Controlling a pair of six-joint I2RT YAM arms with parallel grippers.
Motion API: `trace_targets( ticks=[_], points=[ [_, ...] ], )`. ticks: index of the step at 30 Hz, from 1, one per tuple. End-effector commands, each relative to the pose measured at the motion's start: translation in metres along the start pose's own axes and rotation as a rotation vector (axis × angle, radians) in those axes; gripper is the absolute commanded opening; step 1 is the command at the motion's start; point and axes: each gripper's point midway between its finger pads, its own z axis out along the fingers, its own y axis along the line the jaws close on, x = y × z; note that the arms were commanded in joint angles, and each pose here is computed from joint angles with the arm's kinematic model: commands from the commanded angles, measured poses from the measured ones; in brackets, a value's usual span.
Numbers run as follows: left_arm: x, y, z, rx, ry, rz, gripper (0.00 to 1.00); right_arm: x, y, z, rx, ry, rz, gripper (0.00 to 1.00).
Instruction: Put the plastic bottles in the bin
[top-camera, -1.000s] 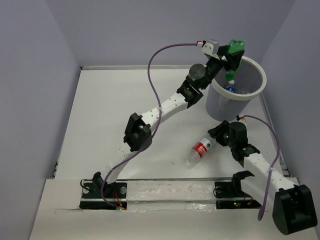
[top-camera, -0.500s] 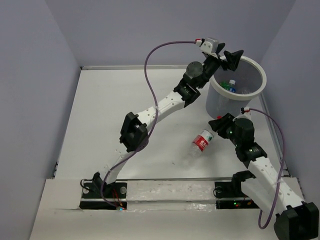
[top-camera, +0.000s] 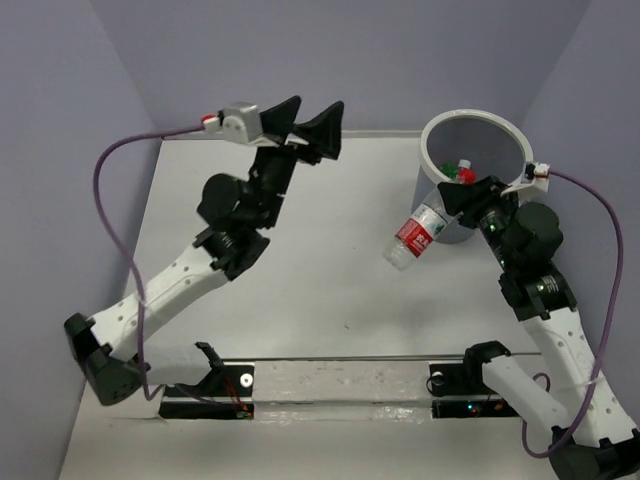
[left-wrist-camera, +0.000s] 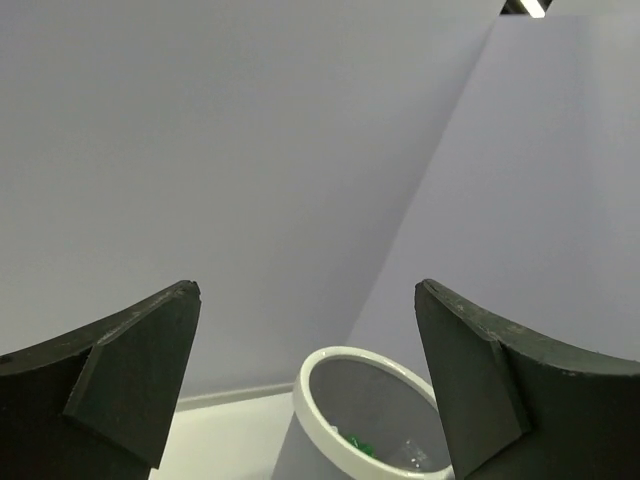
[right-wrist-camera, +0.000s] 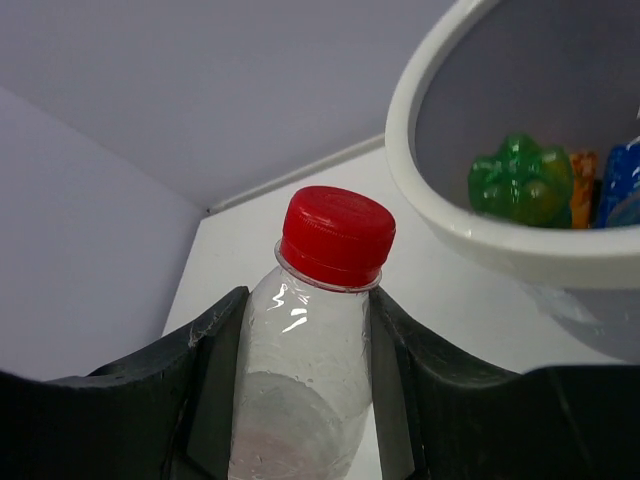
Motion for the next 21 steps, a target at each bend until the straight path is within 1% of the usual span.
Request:
trace_targets(
  ticks=[1,2,3,4,5,6,7,8,9,10,11,13,15,16,18,19,20,21],
  points=[
    [0.037,0.047,-0.069,-0.132,0.069,-0.095,0.99,-0.075,0.027,0.004,0.009,-0.213,-0.131,0.35],
    [0.048,0.050,-0.079,-0.140,0.098,-0.131,0.99,-0.101,0.031,0.006,0.046,-0.285,-0.139,0.35],
    [0.064,0.057,-0.090,-0.155,0.148,-0.131,0.99,-0.116,0.032,0.006,0.073,-0.325,-0.164,0.35],
    [0.088,0.062,-0.109,-0.149,0.212,-0.139,0.99,-0.132,0.033,0.005,0.101,-0.373,-0.212,0.35],
    [0.106,0.066,-0.121,-0.154,0.270,-0.142,0.99,-0.147,0.021,0.012,0.195,-0.426,-0.231,0.35],
    [0.127,0.070,-0.138,-0.156,0.330,-0.158,0.99,-0.172,0.026,0.006,0.233,-0.492,-0.285,0.35],
    [0.140,0.068,-0.149,-0.132,0.382,-0.173,0.99,-0.189,0.016,0.002,0.328,-0.551,-0.299,0.35],
    [0.152,0.068,-0.161,-0.126,0.427,-0.186,0.99,-0.198,0.012,0.003,0.378,-0.577,-0.322,0.35],
    [0.169,0.073,-0.182,-0.122,0.486,-0.194,0.99,-0.217,0.014,0.008,0.428,-0.625,-0.380,0.35],
    [0.176,0.068,-0.192,-0.087,0.520,-0.206,0.99,-0.227,0.006,0.005,0.508,-0.662,-0.391,0.35],
    [0.184,0.071,-0.205,-0.090,0.558,-0.206,0.99,-0.234,0.005,0.007,0.539,-0.684,-0.415,0.35],
    [0.188,0.076,-0.226,-0.082,0.591,-0.200,0.99,-0.252,0.006,0.014,0.598,-0.753,-0.513,0.36],
    [0.179,0.081,-0.240,-0.095,0.598,-0.190,0.99,-0.260,0.005,0.018,0.646,-0.791,-0.549,0.36],
    [0.180,0.086,-0.246,-0.106,0.602,-0.184,0.99,-0.266,0.003,0.026,0.690,-0.821,-0.601,0.36],
    [0.175,0.088,-0.254,-0.111,0.602,-0.182,0.99,-0.270,0.002,0.035,0.727,-0.852,-0.664,0.36],
    [0.167,0.088,-0.257,-0.100,0.580,-0.184,0.99,-0.268,-0.003,0.047,0.760,-0.865,-0.739,0.36],
    [0.159,0.089,-0.258,-0.099,0.561,-0.184,0.99,-0.265,-0.007,0.054,0.784,-0.865,-0.782,0.37],
    [0.161,0.091,-0.259,-0.106,0.565,-0.177,0.99,-0.262,-0.010,0.058,0.806,-0.870,-0.819,0.37]
  ],
)
